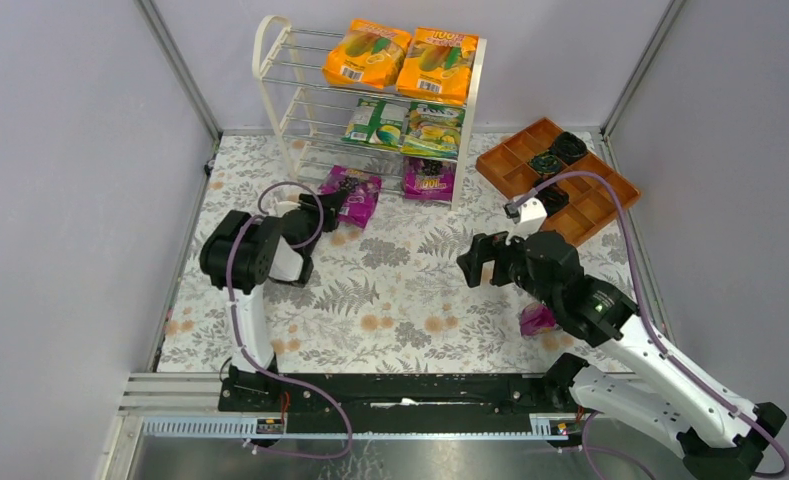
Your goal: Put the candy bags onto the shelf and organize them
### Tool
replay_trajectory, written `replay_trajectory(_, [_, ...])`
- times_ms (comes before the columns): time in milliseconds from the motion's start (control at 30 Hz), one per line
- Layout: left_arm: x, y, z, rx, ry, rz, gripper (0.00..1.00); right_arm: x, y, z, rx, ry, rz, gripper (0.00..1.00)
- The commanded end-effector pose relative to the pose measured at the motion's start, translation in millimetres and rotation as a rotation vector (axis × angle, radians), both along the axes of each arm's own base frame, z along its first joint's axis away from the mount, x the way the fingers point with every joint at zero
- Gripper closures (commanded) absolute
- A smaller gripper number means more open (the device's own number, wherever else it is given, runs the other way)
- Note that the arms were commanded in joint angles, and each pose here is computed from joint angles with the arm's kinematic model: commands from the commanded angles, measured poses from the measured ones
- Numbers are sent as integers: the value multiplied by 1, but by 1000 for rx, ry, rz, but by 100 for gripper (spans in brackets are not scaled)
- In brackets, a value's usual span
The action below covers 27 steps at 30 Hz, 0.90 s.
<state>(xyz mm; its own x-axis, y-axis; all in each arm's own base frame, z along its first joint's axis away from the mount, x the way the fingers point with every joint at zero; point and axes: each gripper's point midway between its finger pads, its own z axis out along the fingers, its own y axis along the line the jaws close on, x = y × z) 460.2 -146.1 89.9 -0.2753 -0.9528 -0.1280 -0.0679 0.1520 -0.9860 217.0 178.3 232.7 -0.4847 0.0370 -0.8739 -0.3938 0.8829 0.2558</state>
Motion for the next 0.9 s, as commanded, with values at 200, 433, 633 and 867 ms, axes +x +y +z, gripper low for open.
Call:
replay_trajectory(200, [43, -12, 105, -128, -408, 56, 59, -5, -10, -3, 13, 7, -36, 0])
replay_trajectory(433, [70, -32, 110, -159, -445, 63, 59, -2, -6, -1, 18, 6, -29, 0])
replay_trajectory(633, [108, -46, 91, -164, -495, 65, 61, 0, -4, -2, 5, 15, -25, 0])
replay_trajectory(867, [121, -69, 79, -138, -508, 3, 58, 0, -4, -4, 7, 9, -29, 0])
